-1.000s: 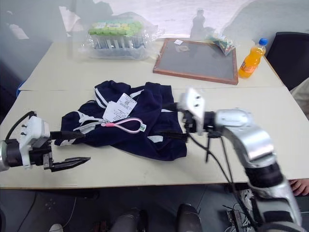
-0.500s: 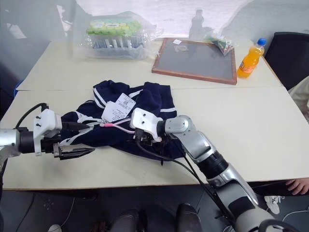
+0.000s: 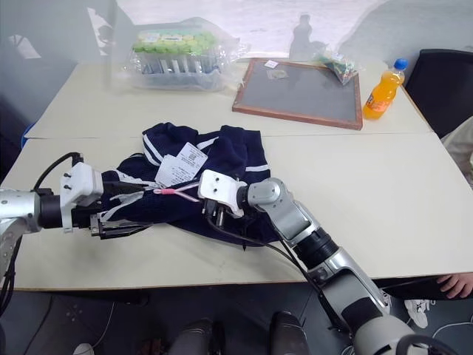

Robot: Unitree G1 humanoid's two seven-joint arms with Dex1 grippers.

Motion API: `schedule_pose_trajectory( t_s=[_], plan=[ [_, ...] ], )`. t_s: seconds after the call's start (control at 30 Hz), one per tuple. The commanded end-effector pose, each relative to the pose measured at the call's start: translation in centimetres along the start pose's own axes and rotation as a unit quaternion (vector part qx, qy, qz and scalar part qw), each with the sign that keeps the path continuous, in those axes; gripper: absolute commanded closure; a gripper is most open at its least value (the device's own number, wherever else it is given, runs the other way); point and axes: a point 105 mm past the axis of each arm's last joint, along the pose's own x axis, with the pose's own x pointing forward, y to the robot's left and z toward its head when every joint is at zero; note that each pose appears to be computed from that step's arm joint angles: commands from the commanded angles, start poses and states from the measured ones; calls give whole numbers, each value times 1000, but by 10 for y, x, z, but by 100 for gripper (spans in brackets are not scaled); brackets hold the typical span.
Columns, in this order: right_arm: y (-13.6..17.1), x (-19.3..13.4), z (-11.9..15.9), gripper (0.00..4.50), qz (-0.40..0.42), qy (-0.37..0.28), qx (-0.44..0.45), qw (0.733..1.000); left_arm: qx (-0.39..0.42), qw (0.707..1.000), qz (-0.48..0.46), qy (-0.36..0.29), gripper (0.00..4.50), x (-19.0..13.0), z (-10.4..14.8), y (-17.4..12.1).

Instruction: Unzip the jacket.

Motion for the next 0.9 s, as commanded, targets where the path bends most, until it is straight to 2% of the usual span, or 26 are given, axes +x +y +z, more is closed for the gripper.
schedule_pose_trajectory(
  t_s=[0.03,0.1,0.2,0.3,0.4,0.43,0.5,0.57,0.67,0.7,0.77,0.87,0.9],
  plan=[
    [-10,-35,30,445,-9,-56,10,998,18,1000,-2,-14,0,5,7,2],
    [-15,-62,33,445,-18,-61,34,997,20,999,-10,-30,0,11,14,1],
    [-29,-116,17,445,-68,-21,61,996,13,997,-28,-76,0,23,32,-4],
    [-47,-189,-28,445,-160,85,81,980,34,993,-44,-103,0,41,47,-11],
    [-59,-258,-71,445,-266,182,113,940,31,987,-62,-145,0,54,65,-20],
    [-61,-271,-79,445,-288,198,118,929,25,985,-66,-158,0,55,70,-21],
    [-70,-313,-109,445,-368,238,142,888,-2,975,-64,-214,0,59,90,-18],
    [-69,-333,-128,445,-399,256,158,866,-12,972,-61,-229,0,62,98,-15],
    [-63,-352,-160,445,-428,269,204,838,12,975,-81,-207,0,68,96,-21],
    [-63,-358,-169,427,-447,261,230,824,16,975,-90,-202,0,69,95,-23],
    [-63,-360,-178,383,-459,249,257,813,19,975,-99,-198,0,70,94,-25],
    [-67,-360,-176,281,-462,230,274,812,31,978,-103,-180,0,70,87,-25],
    [-69,-360,-174,259,-460,227,272,814,34,979,-102,-175,0,70,84,-25]
  ],
)
